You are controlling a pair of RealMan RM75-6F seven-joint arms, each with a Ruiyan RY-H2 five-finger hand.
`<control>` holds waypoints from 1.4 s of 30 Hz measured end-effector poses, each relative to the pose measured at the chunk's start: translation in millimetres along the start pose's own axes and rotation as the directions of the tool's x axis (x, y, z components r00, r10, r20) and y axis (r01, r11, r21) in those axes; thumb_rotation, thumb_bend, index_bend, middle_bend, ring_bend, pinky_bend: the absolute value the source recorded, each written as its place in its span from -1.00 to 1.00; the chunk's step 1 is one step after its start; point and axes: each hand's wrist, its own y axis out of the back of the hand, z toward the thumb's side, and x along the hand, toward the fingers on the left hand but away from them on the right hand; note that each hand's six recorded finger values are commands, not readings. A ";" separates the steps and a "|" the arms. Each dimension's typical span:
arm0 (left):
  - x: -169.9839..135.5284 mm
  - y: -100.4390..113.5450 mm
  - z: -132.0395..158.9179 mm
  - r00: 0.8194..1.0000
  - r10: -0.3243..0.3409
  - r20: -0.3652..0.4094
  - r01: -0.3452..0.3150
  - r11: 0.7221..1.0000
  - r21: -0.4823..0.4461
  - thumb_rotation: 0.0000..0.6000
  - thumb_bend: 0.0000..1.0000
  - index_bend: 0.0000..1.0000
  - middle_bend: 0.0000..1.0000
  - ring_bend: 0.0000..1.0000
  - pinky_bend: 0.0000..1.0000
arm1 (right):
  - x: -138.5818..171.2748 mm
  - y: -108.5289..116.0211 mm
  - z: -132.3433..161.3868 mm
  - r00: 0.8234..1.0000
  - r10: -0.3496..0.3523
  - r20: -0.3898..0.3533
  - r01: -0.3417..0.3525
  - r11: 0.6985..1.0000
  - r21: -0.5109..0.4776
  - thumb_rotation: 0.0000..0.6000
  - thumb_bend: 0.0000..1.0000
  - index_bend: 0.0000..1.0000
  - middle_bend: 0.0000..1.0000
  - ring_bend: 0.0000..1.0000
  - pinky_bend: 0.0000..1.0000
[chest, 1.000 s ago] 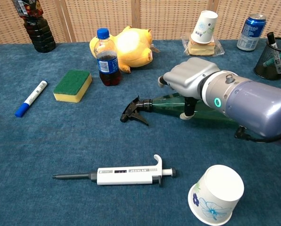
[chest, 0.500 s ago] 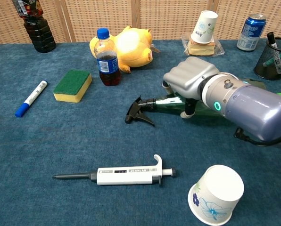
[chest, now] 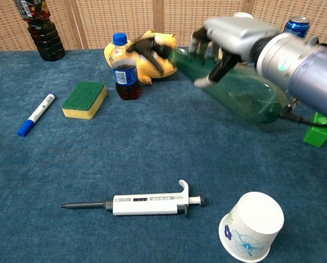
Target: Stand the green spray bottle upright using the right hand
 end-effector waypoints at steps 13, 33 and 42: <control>-4.7 6.8 15.5 1.000 0.002 0.003 -0.002 1.000 0.028 1.00 -0.34 -0.37 -0.33 -0.48 -0.53 | -6.9 56.0 -63.2 0.975 -0.108 0.192 0.213 0.689 -0.693 1.00 -0.35 0.39 0.33 0.12 0.17; -7.1 18.3 26.1 1.000 0.000 -0.001 0.000 0.996 0.091 1.00 -0.34 -0.37 -0.33 -0.48 -0.53 | -1.1 11.9 -100.7 0.934 -0.247 0.257 0.348 0.477 -0.807 1.00 -0.44 0.35 0.32 0.07 0.11; -8.6 20.8 29.6 1.000 0.001 0.006 -0.001 0.995 0.097 1.00 -0.35 -0.37 -0.33 -0.48 -0.53 | 2.6 -10.4 -94.7 0.922 -0.320 0.219 0.366 0.535 -0.762 1.00 -0.49 0.34 0.31 0.06 0.10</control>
